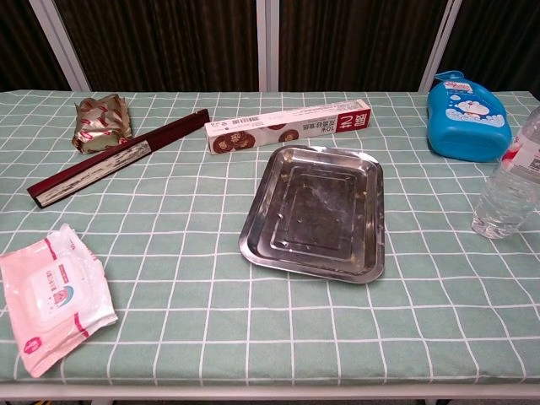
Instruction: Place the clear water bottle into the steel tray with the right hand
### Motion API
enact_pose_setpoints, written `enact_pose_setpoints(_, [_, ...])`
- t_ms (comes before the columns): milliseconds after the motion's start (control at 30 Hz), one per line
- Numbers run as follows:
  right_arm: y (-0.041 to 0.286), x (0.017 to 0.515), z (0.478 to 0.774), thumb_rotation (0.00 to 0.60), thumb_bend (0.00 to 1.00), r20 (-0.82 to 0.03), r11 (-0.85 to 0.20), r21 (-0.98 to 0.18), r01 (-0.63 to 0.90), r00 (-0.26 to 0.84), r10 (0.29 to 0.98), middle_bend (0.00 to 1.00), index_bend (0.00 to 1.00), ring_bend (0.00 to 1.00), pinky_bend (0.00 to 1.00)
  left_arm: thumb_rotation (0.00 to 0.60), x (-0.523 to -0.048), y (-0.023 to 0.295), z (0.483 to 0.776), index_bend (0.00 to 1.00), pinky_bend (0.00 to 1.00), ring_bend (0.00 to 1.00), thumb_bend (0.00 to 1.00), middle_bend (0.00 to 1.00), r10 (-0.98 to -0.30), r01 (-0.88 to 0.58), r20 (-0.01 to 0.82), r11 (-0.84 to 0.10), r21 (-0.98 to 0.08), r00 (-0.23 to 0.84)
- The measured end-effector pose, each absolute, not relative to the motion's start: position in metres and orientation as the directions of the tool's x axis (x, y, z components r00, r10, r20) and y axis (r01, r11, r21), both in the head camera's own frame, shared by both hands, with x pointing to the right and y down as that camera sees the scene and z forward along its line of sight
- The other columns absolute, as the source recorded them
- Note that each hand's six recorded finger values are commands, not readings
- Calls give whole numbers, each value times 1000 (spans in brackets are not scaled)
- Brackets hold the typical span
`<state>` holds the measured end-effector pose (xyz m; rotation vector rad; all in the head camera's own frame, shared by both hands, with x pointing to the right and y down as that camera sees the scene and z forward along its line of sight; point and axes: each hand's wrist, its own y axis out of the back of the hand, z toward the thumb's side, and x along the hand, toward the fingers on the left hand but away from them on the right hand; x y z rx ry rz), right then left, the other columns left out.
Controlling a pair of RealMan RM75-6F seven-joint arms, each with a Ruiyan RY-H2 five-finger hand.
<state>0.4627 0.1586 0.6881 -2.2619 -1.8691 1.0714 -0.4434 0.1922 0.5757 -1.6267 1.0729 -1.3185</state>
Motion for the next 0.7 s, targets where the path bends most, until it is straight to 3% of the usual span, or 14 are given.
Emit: enact_pose_setpoints(700, [151,402,718,600,0,-512,-391,-365,845,169,842,268,134,113,144,600,-453,187,569,236,190,97,136,235,-943,-143,316,-329,-933,105])
